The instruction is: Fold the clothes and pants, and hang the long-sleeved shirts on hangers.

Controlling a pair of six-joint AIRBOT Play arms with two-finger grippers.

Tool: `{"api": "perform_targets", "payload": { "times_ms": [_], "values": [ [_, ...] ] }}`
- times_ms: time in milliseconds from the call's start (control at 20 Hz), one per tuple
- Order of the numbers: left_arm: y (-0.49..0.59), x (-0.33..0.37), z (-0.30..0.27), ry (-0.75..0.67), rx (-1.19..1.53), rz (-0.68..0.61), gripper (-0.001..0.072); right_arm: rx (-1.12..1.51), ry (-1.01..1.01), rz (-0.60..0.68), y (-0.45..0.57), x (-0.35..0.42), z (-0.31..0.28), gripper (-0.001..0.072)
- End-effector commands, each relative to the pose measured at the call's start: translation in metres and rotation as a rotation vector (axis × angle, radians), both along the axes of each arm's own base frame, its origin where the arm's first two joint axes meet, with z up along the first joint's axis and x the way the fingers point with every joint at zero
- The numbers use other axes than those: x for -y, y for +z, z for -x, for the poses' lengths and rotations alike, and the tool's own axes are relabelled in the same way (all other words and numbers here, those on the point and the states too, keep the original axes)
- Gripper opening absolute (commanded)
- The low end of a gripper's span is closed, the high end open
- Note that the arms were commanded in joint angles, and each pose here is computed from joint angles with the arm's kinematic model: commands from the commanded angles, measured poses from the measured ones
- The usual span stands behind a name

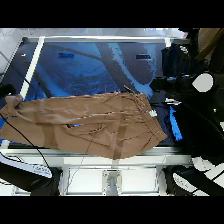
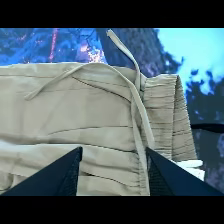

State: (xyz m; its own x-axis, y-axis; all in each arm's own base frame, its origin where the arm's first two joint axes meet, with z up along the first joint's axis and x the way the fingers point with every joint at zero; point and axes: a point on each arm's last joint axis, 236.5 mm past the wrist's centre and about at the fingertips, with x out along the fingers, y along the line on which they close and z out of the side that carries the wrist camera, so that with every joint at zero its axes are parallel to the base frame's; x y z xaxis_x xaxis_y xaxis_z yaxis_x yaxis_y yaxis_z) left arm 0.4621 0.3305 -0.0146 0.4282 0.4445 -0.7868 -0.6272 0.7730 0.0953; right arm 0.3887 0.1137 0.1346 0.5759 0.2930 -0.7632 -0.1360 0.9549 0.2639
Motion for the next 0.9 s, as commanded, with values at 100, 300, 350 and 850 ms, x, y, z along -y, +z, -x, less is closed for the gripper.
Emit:
{"api": "perform_targets", "payload": {
  "times_ms": [100,300,350,850],
  "values": [
    [0.05,-0.053,0.019,0.226,0.182,0.016,0.0716,-0.009,-0.003,-0.027,0.001,-0.005,0.001,0.0433],
    [0.045,-0.088,0.135,0.468,0.043,0.132,0.0713,-0.074,0.014,0.003,-0.009,-0.001,0.015,0.0433],
    [0.029,-0.083,0.158,0.507,0.011,0.218,0.0713,-0.076,0.015,0.02,-0.011,0.002,0.015,0.0433],
    [-0.06,-0.044,0.142,0.512,0.271,0.637,0.0475,-0.08,0.021,-0.014,-0.009,-0.005,0.016,0.0433]
  ]
}}
